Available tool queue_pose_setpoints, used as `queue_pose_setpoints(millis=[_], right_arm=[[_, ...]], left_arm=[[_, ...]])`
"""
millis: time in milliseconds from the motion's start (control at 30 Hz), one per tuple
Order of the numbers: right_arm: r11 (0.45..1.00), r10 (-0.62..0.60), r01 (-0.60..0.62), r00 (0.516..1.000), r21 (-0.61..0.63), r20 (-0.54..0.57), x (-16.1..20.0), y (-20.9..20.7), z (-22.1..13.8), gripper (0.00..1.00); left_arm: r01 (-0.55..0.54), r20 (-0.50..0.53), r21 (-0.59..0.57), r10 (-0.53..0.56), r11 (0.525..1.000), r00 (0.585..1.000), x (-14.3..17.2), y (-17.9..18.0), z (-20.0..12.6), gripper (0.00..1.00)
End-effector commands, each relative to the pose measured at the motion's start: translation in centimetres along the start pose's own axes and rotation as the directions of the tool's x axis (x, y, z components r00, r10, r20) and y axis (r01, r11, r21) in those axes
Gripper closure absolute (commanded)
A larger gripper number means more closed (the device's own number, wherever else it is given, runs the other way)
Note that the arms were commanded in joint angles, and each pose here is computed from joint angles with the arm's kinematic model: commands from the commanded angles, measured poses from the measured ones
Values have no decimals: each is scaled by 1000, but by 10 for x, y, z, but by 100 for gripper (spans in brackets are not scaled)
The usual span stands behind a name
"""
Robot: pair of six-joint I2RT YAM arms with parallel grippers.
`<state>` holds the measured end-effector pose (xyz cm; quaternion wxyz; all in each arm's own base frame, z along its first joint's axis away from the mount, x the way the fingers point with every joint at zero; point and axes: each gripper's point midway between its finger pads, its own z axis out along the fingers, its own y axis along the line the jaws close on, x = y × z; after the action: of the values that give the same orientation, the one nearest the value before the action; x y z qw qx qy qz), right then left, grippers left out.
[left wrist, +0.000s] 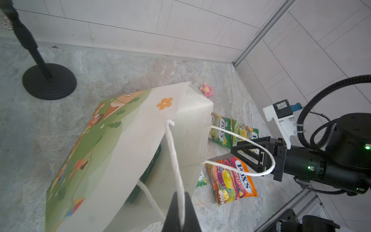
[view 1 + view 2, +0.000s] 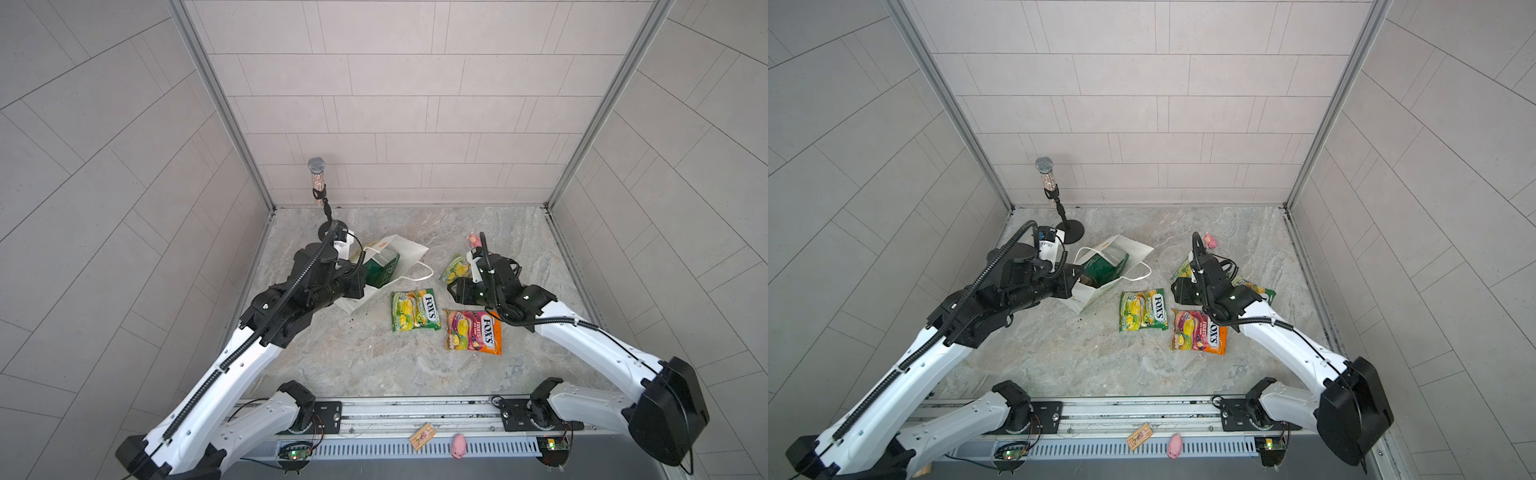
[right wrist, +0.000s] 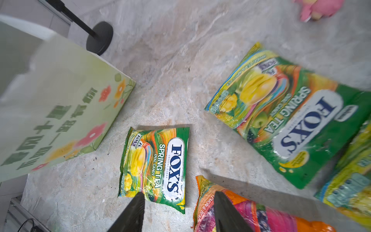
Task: Take the snacks out of the paper bag
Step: Place the snack at the center of the table, then pick up the snack from the paper bag.
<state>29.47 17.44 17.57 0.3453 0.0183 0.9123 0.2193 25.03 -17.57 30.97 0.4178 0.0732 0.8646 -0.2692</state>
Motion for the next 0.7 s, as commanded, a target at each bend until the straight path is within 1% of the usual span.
queue_pose_setpoints(millis=[0,100,200,267,400,467,567,667], right_arm=[[999,-8,5,997,36,82,-15,-9,-24,43],[999,23,-17,992,-47,128,-28,5,-45,43],[987,38,-18,991,-157,125,-38,29,-56,44],[971,57,-27,991,-237,121,-42,45,-59,45],[926,82,-42,992,-375,91,-46,74,-58,47],[916,79,-39,993,-398,85,-46,81,-55,47],[900,87,-62,995,-432,39,-39,89,-43,48],[890,71,-60,997,-452,8,-30,102,-31,50]], left_arm=[[15,-10,144,-14,989,1000,-1,-26,4,100],[29,-29,195,-23,980,999,2,-35,7,100],[43,-59,262,-29,964,998,7,-48,12,100],[49,-85,291,-25,955,996,11,-57,15,100],[38,-111,314,-3,949,994,18,-66,20,100],[34,-121,323,6,946,993,21,-70,21,100],[31,-127,319,10,947,992,23,-70,24,100],[32,-140,330,16,944,990,24,-72,25,100]])
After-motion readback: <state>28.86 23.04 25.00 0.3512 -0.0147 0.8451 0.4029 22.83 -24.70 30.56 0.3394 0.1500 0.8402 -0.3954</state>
